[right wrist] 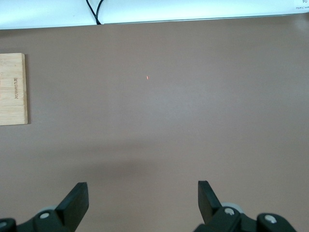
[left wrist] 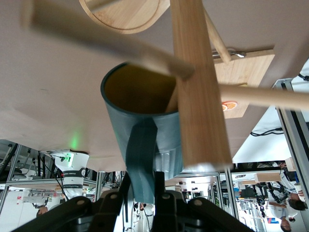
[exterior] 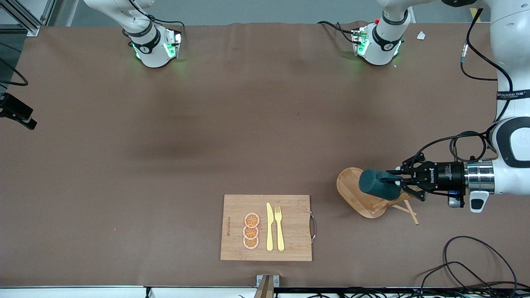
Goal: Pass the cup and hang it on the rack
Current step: 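Hook the mug handle onto a rack peg with the left gripper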
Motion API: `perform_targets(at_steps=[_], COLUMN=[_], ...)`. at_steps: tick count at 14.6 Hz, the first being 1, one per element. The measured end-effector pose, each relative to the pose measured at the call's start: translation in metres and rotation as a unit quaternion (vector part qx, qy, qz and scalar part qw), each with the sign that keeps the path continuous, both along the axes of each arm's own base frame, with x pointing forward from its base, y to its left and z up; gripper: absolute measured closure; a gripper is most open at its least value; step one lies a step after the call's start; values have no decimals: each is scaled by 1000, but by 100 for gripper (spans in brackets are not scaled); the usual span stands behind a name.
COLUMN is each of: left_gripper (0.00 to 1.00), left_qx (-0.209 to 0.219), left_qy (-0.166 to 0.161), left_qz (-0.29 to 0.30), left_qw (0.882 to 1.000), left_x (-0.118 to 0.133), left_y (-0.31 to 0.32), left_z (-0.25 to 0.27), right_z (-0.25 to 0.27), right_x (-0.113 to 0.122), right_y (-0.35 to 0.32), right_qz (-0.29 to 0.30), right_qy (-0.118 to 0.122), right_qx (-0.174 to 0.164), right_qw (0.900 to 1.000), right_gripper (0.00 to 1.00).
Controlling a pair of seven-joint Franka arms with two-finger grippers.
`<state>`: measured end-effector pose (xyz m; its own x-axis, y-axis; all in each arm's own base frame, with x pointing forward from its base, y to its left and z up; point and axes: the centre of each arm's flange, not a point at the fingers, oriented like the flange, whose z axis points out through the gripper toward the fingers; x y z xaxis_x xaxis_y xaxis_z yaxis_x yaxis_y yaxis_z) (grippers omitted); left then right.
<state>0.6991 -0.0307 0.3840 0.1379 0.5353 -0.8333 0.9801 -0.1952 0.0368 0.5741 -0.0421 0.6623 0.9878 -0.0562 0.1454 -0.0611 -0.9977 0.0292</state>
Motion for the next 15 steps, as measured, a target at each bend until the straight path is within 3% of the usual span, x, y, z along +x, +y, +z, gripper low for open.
perform_targets(at_steps=[4,5,12,13,15], left_gripper=[79,74,7,1,0], left_qx=[-2,-2,-5,-3,15], left_qy=[5,5,-4,-10,-24], left_qz=[-1,-1,-9,-14,-35], left_qw=[1000,1000,1000,1000,999], left_x=[1,1,2,2,0], left_y=[-1,-1,-12,-17,-32], left_z=[-7,-7,3,10,24], right_z=[0,0,0,0,0], right_x=[0,0,0,0,0], right_y=[0,0,0,0,0], right_qz=[0,0,0,0,0], right_qy=[0,0,0,0,0], right_qx=[0,0,0,0,0], right_qw=[1000,1000,1000,1000,1000], right_gripper=[0,0,0,0,0])
